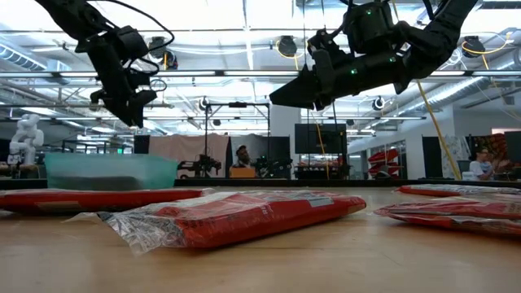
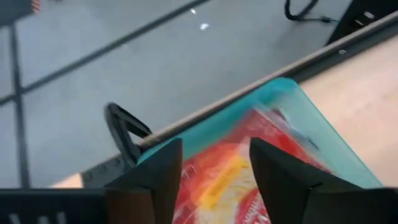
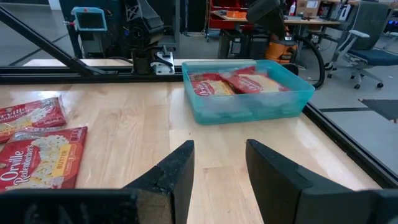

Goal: Sort popcorn bags into baskets
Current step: Put the popcorn bag into the blue bin

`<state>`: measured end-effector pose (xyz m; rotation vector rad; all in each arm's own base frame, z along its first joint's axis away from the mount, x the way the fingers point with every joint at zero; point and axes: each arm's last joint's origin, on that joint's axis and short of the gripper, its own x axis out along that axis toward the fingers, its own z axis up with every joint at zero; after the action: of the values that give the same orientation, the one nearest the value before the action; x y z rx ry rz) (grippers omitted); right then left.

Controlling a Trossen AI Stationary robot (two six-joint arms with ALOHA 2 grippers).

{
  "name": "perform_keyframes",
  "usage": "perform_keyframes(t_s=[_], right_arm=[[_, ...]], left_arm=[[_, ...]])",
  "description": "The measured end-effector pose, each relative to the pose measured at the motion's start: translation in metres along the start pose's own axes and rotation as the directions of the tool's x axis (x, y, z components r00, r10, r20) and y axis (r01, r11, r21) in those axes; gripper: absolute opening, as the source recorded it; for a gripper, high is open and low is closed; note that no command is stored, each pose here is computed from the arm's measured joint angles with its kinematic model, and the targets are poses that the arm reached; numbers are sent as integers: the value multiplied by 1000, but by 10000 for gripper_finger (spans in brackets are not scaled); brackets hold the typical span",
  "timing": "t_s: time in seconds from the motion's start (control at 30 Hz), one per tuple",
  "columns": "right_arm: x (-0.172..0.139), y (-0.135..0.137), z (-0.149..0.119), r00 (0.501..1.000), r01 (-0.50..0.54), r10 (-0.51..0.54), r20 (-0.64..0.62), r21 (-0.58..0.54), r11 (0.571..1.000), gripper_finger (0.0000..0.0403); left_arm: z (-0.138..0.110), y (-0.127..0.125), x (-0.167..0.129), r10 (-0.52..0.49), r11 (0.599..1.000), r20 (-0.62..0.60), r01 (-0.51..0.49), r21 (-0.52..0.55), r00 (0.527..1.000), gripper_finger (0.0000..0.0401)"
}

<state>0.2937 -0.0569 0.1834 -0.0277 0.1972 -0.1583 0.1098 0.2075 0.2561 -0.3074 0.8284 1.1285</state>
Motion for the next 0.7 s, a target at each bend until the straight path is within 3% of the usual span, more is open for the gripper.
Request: perform_keyframes(t_s=[0.13,0.27,0.37,0.47,0.7], right_arm=[[0,0,0,1000,0,0,0,5,1000,139],[0,0,-1,1000,-1,1,-9,11,1000,139],[0,0,-1,1000,-1,1,-15,21,1000,139],[0,0,-1,1000,-1,1,-14,22,1000,139],[0,0,0,1000,1,-1,0,12,1000,139]], left_arm=[[4,0,0,12,1000,37,-11,-8,999,221],[-5,-14,-3,-33,999,-54,35,32,998,215],[-18,-28,-4,-63,998,-188,67,14,980,186],[-28,-39,-2,-30,1000,-297,26,-17,954,148],[-36,-49,30,48,998,-412,-60,-16,910,72]])
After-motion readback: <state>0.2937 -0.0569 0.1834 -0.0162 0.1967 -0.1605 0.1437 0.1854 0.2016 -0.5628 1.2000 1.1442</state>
